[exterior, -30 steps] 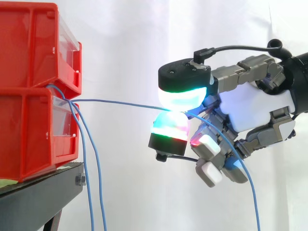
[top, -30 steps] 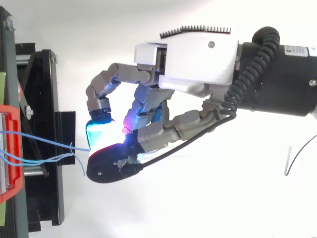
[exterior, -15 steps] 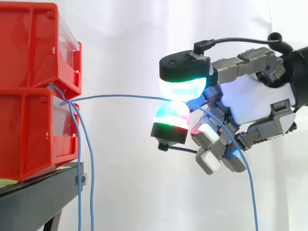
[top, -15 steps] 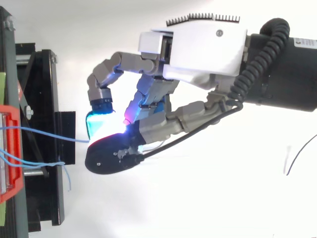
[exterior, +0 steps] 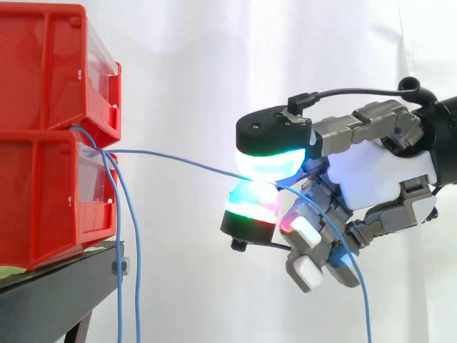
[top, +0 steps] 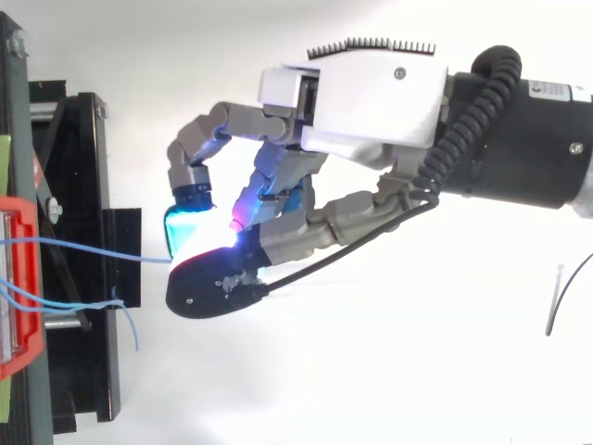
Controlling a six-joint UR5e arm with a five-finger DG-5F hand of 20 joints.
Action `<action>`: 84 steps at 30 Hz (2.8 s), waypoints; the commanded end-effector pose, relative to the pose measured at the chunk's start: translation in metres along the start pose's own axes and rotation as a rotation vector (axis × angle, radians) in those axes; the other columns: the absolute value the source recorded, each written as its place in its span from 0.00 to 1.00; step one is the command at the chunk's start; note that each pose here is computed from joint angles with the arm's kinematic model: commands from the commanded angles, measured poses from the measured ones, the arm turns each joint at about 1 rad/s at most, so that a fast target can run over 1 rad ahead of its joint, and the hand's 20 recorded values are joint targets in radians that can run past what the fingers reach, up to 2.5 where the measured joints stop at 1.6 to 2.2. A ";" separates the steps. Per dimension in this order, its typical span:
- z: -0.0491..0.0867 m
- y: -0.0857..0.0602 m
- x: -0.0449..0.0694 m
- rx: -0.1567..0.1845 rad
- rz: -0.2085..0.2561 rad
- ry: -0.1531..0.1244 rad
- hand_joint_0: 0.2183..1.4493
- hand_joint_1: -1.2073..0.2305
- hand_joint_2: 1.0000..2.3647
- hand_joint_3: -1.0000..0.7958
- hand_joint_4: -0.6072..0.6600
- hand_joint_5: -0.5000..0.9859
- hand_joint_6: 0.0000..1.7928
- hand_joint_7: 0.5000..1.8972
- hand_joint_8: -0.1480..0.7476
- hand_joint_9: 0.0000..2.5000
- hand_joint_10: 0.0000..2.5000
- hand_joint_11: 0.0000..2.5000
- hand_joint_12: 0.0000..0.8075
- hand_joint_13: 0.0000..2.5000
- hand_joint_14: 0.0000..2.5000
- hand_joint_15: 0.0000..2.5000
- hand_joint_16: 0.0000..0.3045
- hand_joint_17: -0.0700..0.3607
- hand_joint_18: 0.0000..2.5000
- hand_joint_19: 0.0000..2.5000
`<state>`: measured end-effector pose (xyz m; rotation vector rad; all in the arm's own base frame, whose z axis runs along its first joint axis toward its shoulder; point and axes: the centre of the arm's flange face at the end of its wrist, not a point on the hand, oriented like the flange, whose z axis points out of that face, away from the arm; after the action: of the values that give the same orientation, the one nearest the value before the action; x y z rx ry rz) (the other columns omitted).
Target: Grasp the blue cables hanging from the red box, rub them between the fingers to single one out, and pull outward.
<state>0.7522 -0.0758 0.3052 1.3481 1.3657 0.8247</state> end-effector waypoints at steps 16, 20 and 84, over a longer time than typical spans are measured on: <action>0.009 -0.009 0.008 -0.078 0.015 0.000 0.30 0.27 0.01 0.64 0.50 0.28 0.49 0.54 0.60 0.48 0.00 0.26 0.58 0.43 0.01 0.21 0.23 0.53 0.50 0.23; 0.009 -0.009 0.008 -0.077 0.012 -0.004 0.30 0.27 0.01 0.64 0.50 0.28 0.49 0.54 0.60 0.48 0.01 0.26 0.58 0.43 0.01 0.21 0.23 0.53 0.50 0.23; 0.009 -0.009 0.007 -0.077 0.013 -0.007 0.31 0.27 0.01 0.63 0.50 0.28 0.49 0.53 0.59 0.49 0.01 0.27 0.60 0.43 0.01 0.21 0.24 0.54 0.49 0.23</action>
<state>0.7592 -0.0715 0.2926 1.2999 1.3086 0.8719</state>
